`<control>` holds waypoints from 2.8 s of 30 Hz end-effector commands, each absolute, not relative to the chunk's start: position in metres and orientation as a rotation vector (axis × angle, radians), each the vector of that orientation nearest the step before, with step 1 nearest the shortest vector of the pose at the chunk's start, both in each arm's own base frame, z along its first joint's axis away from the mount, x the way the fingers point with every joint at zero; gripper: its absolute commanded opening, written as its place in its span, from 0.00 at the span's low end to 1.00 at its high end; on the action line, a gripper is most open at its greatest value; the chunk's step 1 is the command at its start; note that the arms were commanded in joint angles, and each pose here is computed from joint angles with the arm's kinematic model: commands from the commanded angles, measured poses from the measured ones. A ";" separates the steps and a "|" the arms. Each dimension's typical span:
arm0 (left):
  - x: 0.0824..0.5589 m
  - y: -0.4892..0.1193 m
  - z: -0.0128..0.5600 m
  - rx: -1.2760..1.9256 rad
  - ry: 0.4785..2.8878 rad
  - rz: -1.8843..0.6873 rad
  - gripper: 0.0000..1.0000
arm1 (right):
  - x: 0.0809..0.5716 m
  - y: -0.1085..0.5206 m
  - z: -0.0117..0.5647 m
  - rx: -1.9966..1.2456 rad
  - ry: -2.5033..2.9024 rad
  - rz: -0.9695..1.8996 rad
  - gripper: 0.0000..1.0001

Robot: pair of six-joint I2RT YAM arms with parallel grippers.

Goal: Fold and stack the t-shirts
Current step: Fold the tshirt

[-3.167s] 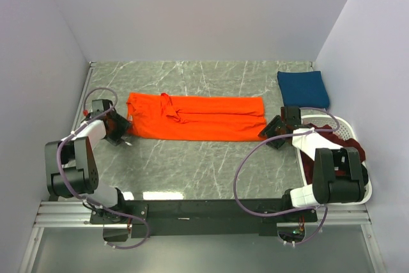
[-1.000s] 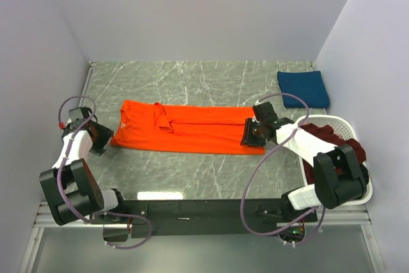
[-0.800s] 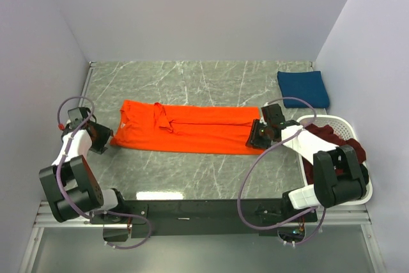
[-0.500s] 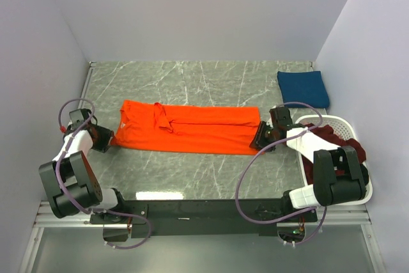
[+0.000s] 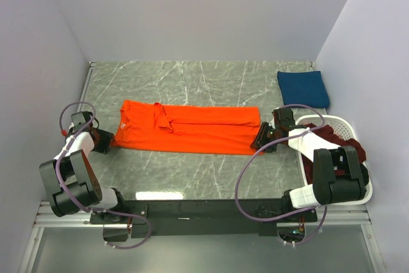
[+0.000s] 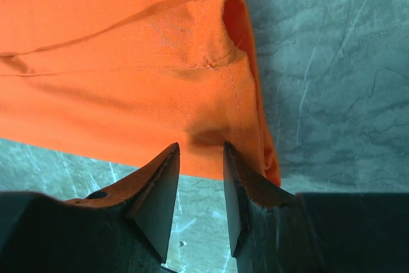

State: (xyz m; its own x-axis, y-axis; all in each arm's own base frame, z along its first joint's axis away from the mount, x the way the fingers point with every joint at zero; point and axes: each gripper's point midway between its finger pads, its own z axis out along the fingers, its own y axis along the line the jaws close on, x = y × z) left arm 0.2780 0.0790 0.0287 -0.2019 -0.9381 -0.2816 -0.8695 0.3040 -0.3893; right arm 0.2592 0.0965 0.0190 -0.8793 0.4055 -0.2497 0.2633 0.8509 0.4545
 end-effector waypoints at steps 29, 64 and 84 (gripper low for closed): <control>0.275 0.083 0.015 -1.796 1.857 -0.267 0.33 | 0.261 0.091 0.014 0.517 2.695 0.575 0.41; 0.251 0.115 0.021 -1.647 2.052 0.083 0.26 | 0.254 0.084 0.011 0.544 2.723 0.550 0.40; 0.279 0.103 0.112 -1.379 1.984 0.034 0.62 | 0.273 0.121 0.065 0.227 2.592 0.486 0.42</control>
